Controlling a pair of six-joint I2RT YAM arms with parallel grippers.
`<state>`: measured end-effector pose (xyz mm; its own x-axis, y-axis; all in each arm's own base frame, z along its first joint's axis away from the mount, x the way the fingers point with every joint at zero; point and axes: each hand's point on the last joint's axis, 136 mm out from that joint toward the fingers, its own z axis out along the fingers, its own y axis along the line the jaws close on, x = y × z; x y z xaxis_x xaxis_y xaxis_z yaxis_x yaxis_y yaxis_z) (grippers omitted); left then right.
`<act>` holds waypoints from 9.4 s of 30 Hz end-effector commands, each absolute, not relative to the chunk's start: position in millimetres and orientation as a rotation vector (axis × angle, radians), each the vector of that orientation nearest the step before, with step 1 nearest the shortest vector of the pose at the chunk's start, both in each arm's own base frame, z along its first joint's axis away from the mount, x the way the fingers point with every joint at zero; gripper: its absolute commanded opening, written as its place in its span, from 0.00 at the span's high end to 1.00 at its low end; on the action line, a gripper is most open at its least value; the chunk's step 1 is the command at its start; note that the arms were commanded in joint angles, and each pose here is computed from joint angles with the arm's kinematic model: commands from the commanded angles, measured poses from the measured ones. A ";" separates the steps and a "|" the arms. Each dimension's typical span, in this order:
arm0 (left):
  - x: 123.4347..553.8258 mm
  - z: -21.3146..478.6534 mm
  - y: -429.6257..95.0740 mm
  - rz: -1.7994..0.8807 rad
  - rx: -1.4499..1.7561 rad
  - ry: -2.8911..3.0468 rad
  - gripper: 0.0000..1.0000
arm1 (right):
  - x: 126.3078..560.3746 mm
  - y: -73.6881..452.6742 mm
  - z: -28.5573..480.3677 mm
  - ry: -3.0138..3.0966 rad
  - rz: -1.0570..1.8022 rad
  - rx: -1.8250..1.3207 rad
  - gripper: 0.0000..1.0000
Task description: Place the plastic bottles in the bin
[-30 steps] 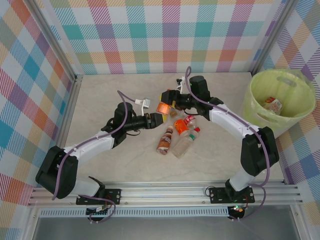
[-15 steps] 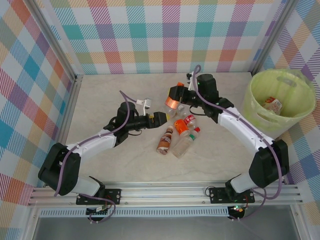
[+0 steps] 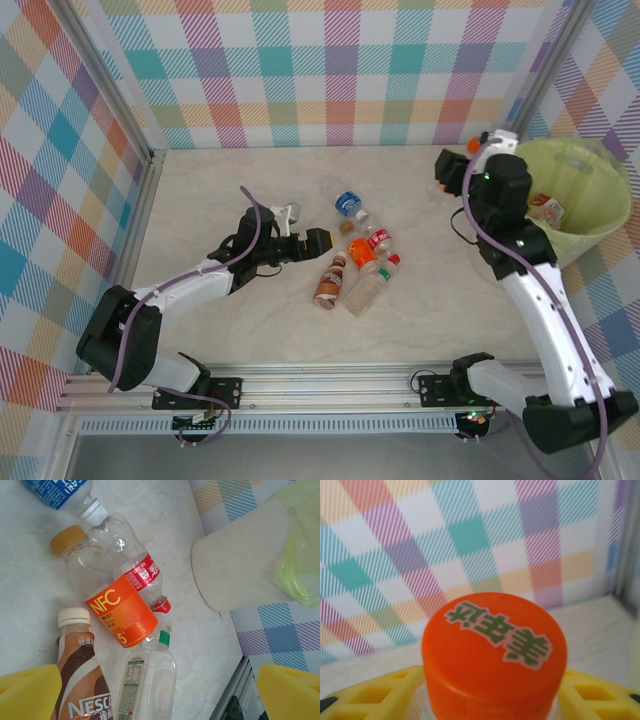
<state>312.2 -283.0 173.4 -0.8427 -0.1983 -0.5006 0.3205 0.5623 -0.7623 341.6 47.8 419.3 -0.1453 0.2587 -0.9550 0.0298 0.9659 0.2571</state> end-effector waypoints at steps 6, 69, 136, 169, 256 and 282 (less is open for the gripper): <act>317.3 170.4 -289.0 -1.237 0.119 2.262 0.00 | 313.1 -44.5 495.6 1.347 -0.156 0.397 0.44; 254.3 113.7 -269.2 -0.576 0.387 2.574 0.00 | 353.0 136.9 343.4 1.965 0.790 -0.048 0.00; 263.6 197.8 -313.5 -1.084 0.348 2.108 0.53 | 355.1 170.7 330.1 1.932 0.972 -0.078 0.00; 253.4 294.7 -336.3 -1.549 0.466 1.727 0.55 | 329.3 265.1 355.3 1.876 1.425 -0.439 0.01; 311.6 150.8 -306.4 -1.024 0.088 2.281 0.00 | 315.4 -223.2 379.7 1.560 -0.782 0.829 0.27; 310.5 135.9 -303.7 -1.001 0.046 2.338 0.00 | 376.8 -57.6 399.3 1.783 0.021 0.251 0.00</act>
<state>303.9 -303.4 133.5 -0.8254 -0.1773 -0.5359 0.2658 0.7155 -0.6461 357.7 -106.7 393.3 -0.1473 0.2010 -0.9685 0.4387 0.8908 0.1182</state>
